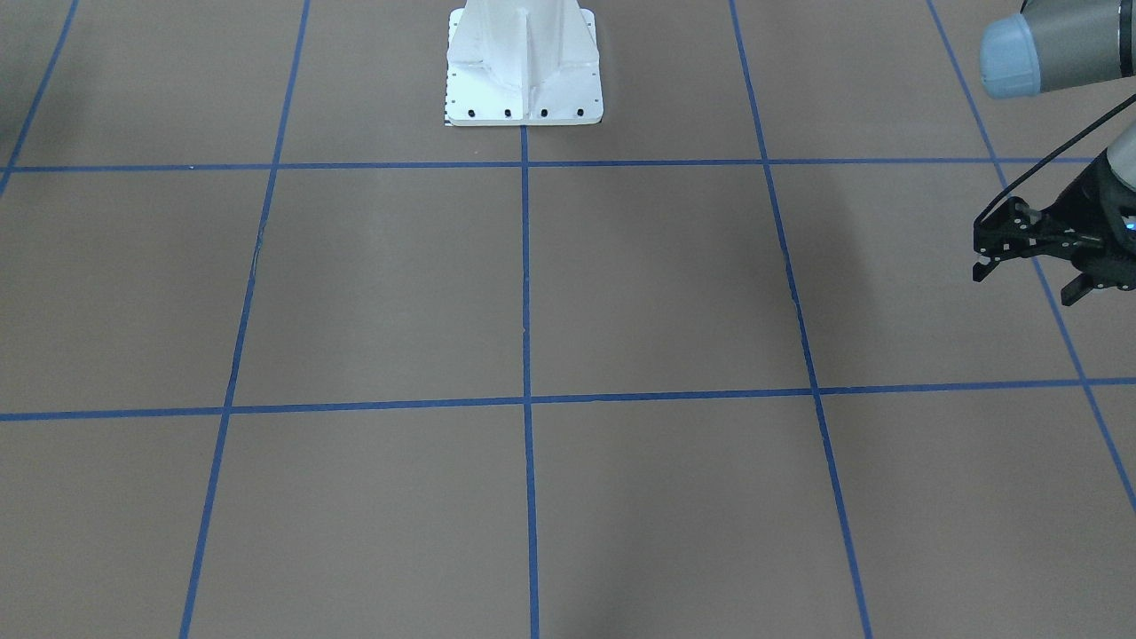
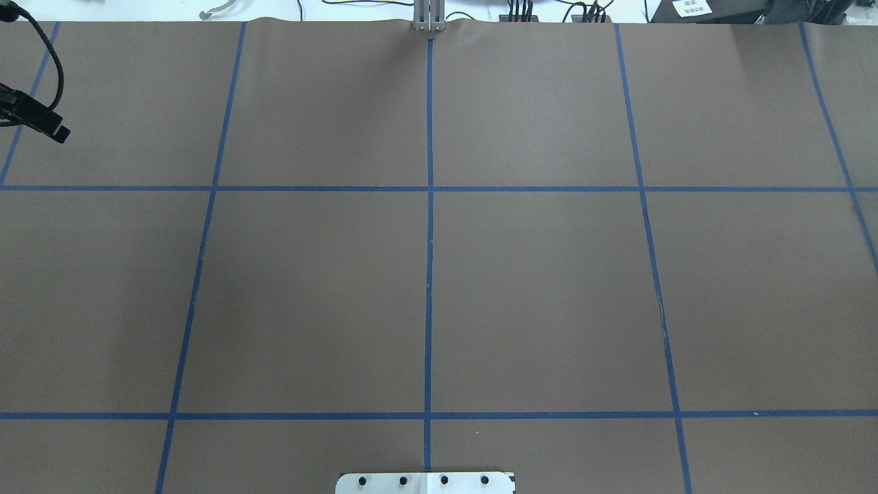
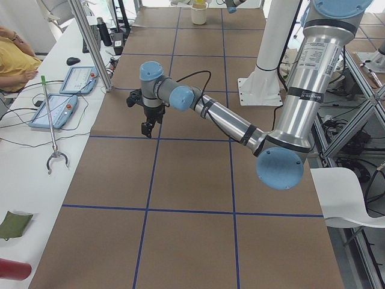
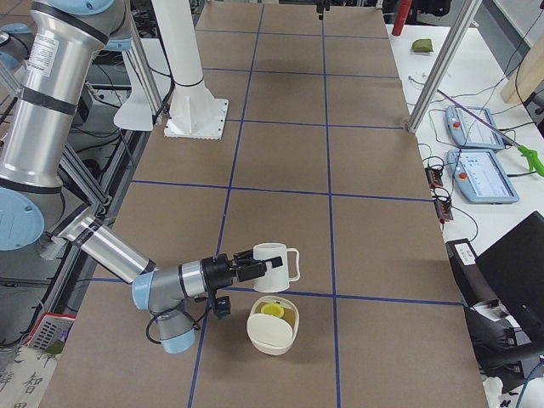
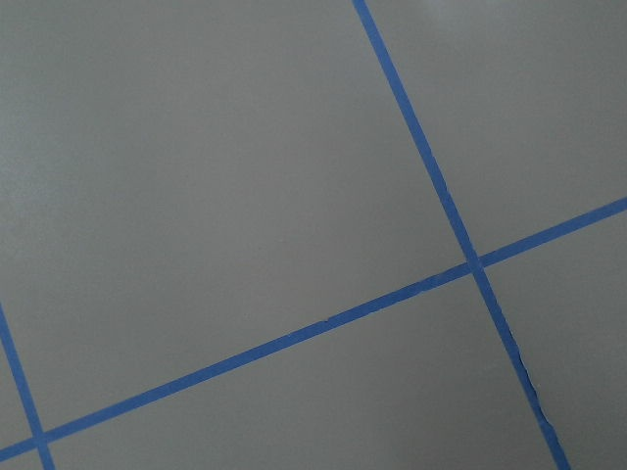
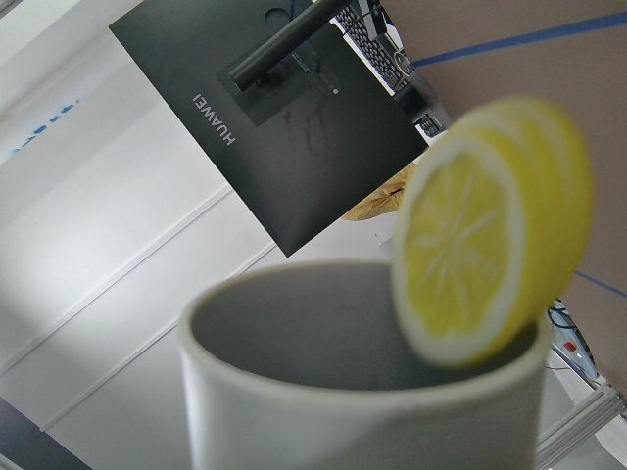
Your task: Left arm hands cup to right arm to dump lemon
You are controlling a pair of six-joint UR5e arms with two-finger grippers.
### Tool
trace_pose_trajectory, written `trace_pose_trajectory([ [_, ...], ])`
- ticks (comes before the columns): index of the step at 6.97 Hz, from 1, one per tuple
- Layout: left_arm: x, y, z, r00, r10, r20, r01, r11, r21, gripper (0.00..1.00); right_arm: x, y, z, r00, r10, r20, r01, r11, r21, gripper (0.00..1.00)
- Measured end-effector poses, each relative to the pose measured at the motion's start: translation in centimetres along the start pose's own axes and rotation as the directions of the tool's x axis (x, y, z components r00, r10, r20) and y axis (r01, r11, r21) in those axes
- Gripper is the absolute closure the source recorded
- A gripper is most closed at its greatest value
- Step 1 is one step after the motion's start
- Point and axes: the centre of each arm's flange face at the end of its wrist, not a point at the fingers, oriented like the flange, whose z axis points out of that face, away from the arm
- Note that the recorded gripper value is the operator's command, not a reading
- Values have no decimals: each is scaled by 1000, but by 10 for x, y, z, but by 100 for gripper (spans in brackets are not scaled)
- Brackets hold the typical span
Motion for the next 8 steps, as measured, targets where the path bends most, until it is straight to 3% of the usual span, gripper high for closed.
trace_pose_trajectory([
  [5, 0, 1, 0, 1000, 0, 0, 0, 1000, 0, 0, -2, -1, -12, 1000, 27, 11, -27, 999, -18, 100],
  [7, 0, 1, 0, 1000, -1, 0, 1, 1000, -1, 0, 0, 2, -12, 999, -53, -11, 53, 998, -28, 100],
  [8, 0, 1, 0, 1000, -1, 0, 1, 1000, -1, 0, 5, 6, -10, 984, -171, -56, 168, 984, -56, 100],
])
